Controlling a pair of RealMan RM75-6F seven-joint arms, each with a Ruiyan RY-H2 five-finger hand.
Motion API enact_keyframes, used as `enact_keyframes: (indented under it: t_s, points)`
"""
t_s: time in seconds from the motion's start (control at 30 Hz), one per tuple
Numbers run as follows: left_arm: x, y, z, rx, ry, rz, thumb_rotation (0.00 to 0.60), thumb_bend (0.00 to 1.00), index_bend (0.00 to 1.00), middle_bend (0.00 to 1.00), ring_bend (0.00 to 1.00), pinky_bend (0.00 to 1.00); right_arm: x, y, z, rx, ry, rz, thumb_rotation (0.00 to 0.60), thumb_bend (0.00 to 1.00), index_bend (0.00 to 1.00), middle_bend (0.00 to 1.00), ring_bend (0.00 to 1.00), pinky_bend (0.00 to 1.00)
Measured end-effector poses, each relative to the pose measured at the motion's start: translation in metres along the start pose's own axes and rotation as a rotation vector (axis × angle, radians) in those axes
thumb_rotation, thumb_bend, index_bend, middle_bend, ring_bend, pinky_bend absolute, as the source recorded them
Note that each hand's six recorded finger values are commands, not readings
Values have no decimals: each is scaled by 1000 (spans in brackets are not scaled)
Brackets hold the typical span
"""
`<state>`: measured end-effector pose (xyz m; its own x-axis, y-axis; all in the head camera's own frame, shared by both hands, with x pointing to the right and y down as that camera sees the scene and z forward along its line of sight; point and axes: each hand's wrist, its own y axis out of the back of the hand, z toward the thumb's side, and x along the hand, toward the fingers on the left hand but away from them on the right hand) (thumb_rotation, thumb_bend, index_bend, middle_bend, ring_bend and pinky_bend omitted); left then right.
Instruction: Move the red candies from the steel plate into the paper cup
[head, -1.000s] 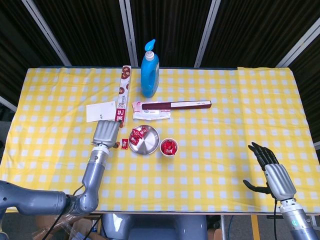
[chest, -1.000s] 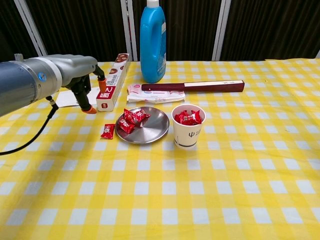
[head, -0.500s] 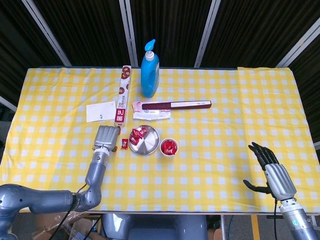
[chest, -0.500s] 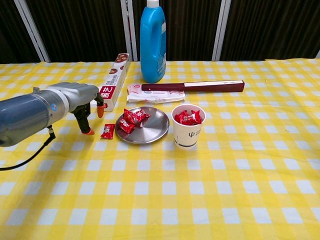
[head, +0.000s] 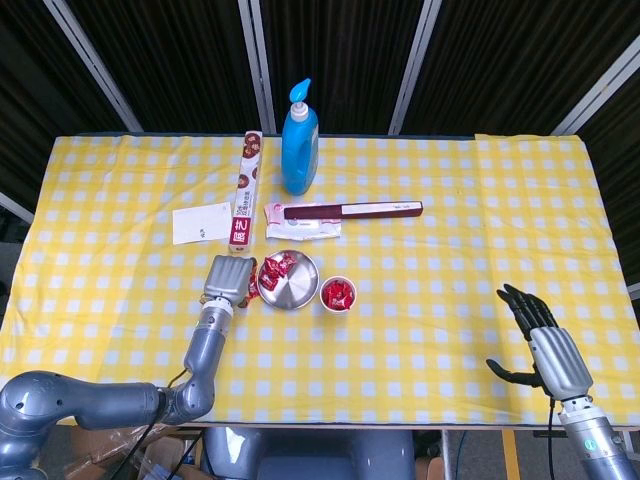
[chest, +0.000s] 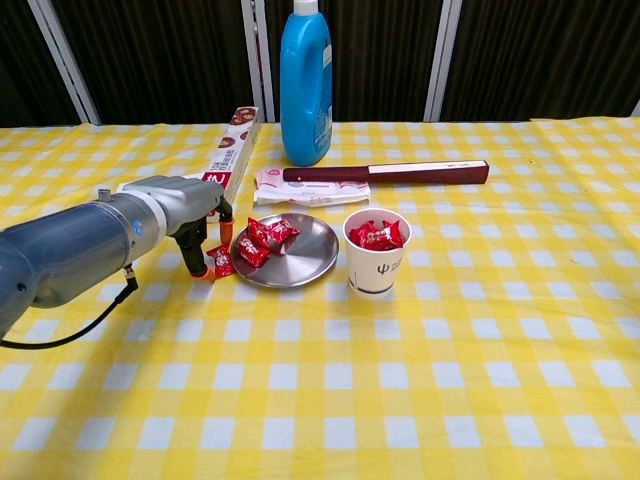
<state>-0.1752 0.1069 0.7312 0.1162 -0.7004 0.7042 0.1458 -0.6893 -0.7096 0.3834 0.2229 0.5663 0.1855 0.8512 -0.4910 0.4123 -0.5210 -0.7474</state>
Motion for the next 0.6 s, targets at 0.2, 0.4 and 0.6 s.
enact_keyframes:
  t_s: [0.2, 0.4, 0.6]
  points:
    - [-1, -6, 1, 4, -1, -13, 600, 426, 475, 872, 934, 973, 0, -1, 0, 2, -2, 2, 600, 277, 0, 0, 0, 0]
    - [-2, -9, -1, 3, 3, -17, 600, 438, 486, 872, 934, 973, 0, -1, 0, 0, -2, 3, 600, 277, 0, 0, 0, 0]
    - [-6, -3, -3, -6, -4, -6, 600, 438, 491, 872, 934, 973, 0, -1, 0, 0, -2, 3, 600, 277, 0, 0, 0, 0]
